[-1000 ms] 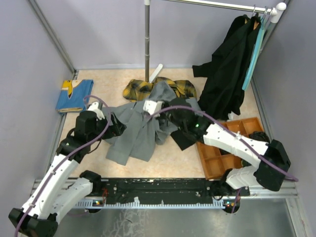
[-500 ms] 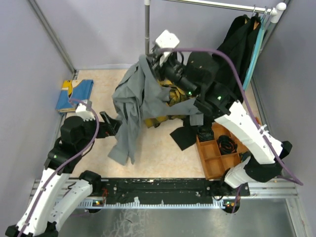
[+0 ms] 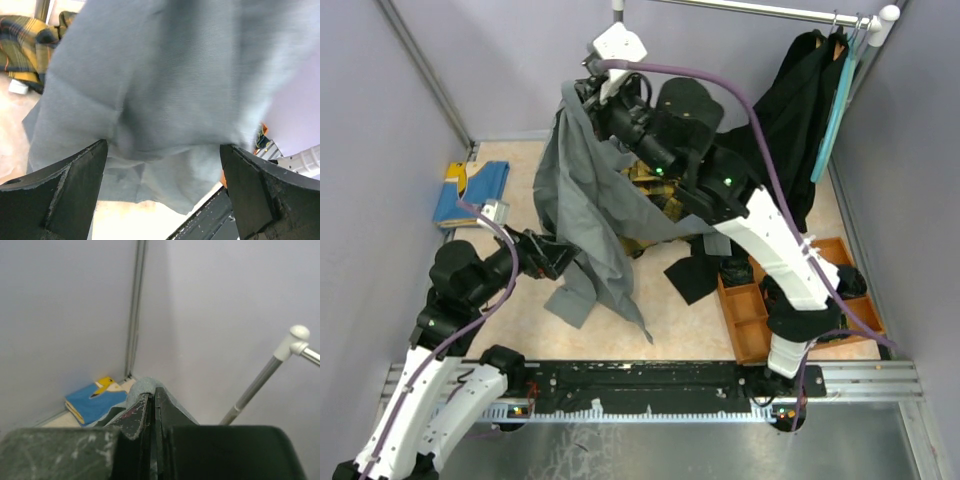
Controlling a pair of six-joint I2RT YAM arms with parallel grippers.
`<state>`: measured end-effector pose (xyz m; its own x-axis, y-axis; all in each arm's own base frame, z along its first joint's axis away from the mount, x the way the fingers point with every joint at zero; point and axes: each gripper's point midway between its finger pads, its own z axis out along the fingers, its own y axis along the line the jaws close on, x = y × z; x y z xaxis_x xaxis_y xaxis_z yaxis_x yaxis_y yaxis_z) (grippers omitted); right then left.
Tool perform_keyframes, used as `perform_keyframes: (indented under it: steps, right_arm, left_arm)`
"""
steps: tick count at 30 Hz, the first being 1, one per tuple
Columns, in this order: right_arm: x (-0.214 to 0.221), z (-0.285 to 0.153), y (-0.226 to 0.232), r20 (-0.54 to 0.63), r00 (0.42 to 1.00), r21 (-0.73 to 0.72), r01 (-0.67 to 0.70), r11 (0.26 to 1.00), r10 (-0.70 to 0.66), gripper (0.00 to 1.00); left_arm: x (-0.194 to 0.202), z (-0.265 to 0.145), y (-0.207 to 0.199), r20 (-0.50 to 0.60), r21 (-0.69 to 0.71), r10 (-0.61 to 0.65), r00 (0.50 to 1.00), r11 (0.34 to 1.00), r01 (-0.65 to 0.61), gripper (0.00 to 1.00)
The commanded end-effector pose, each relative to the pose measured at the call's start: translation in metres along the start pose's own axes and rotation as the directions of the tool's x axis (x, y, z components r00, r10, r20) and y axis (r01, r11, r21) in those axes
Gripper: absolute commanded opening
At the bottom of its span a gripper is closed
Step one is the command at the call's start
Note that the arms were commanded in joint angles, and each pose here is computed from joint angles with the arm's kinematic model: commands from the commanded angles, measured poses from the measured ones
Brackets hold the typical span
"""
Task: Place the shirt on the hanger
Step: Adjust the shirt at the center of the board.
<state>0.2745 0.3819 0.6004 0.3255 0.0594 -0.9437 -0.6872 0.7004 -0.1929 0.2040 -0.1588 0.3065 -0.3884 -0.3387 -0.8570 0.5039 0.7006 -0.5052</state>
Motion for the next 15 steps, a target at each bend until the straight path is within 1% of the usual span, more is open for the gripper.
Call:
perform_keyframes:
  steps: [1, 4, 7, 10, 15]
  right_arm:
    - [0.002, 0.002, -0.037, -0.021, 0.999, 0.212, 0.047, 0.976, -0.043, 0.0]
    - [0.025, 0.007, -0.054, -0.095, 0.992, 0.277, 0.108, 0.955, -0.085, 0.0]
    - [0.049, 0.006, -0.087, -0.161, 0.986, 0.335, 0.093, 0.938, -0.041, 0.0]
    - [0.061, 0.001, -0.103, -0.187, 0.982, 0.342, 0.04, 0.939, 0.026, 0.0]
    - [0.068, -0.005, -0.102, -0.198, 0.979, 0.332, 0.023, 0.943, 0.045, 0.0]
  left_arm:
    - [-0.015, -0.006, -0.017, 0.063, 0.071, 0.037, 0.997, 0.997, -0.041, 0.99]
    - [-0.013, -0.008, 0.006, 0.051, -0.059, 0.032, 0.998, 0.998, -0.029, 0.99]
    - [-0.01, -0.006, 0.015, 0.031, -0.106, 0.03, 0.999, 0.994, -0.027, 0.99]
    - [-0.004, 0.002, 0.009, 0.006, -0.055, 0.013, 1.0, 0.998, -0.013, 0.99]
    - [0.015, 0.034, 0.006, -0.06, 0.032, -0.053, 0.997, 0.998, 0.055, 0.99]
